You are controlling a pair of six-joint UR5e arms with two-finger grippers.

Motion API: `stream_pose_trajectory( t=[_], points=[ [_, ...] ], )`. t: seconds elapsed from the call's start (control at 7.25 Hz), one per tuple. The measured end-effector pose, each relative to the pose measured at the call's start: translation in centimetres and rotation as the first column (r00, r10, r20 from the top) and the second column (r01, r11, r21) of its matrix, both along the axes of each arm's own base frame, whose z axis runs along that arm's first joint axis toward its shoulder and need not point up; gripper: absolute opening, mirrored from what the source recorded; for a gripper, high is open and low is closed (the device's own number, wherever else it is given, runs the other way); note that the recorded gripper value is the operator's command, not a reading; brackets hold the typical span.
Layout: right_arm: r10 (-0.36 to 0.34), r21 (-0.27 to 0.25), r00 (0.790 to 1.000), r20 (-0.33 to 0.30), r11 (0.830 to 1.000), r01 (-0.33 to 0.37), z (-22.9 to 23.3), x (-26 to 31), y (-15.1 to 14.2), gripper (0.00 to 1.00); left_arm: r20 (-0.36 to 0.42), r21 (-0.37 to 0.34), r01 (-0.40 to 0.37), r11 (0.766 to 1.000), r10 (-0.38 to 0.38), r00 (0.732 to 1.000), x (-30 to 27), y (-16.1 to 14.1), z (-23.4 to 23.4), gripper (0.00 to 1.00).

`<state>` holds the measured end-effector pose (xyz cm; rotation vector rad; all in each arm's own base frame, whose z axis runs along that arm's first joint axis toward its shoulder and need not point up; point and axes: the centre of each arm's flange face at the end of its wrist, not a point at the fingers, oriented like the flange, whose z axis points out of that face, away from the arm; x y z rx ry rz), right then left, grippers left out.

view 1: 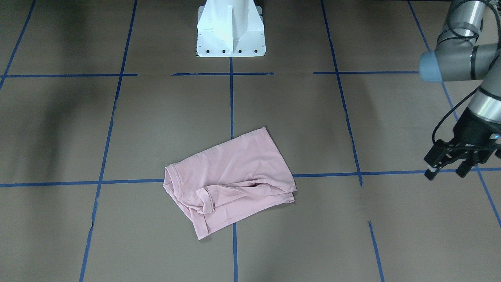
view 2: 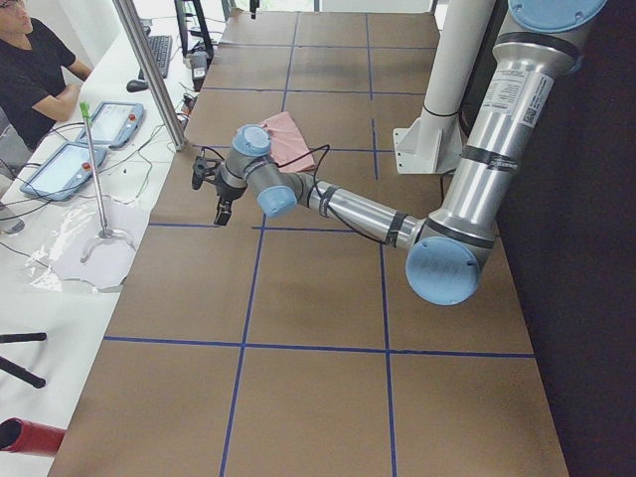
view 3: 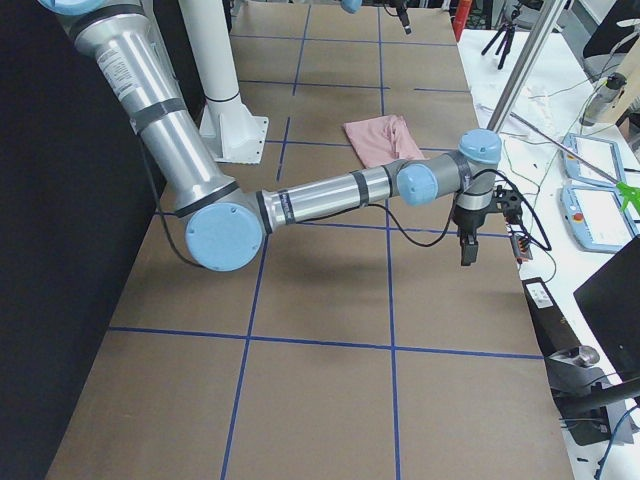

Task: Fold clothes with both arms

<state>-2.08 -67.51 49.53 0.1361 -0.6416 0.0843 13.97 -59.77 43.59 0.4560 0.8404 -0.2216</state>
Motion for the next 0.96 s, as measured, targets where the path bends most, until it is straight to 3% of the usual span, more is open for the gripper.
stream_pose_trajectory(
  t=[0.28,0.55,0.69,0.96],
  points=[
    [-0.054,-0.043,0.996,0.065,0.997,0.057,5.2,6.2,11.7,1.00,0.150,0.058,-0.149,0.987,0.139,0.979,-9.1,3.8,3.5,1.00],
    [-0.105,-0.020,0.988,0.113,0.994,0.107,7.2,8.3,20.4,1.00,0.252,0.101,-0.304,0.947,0.271,0.929,-15.9,6.5,7.4,1.00],
    [-0.122,-0.009,0.986,0.115,0.992,0.124,7.6,8.4,22.0,1.00,0.279,0.108,-0.341,0.934,0.301,0.912,-17.9,7.9,9.1,1.00],
    [-0.128,-0.003,0.987,0.099,0.992,0.129,7.8,8.6,22.3,1.00,0.292,0.056,-0.345,0.937,0.315,0.903,-19.0,9.7,12.6,1.00]
  ],
)
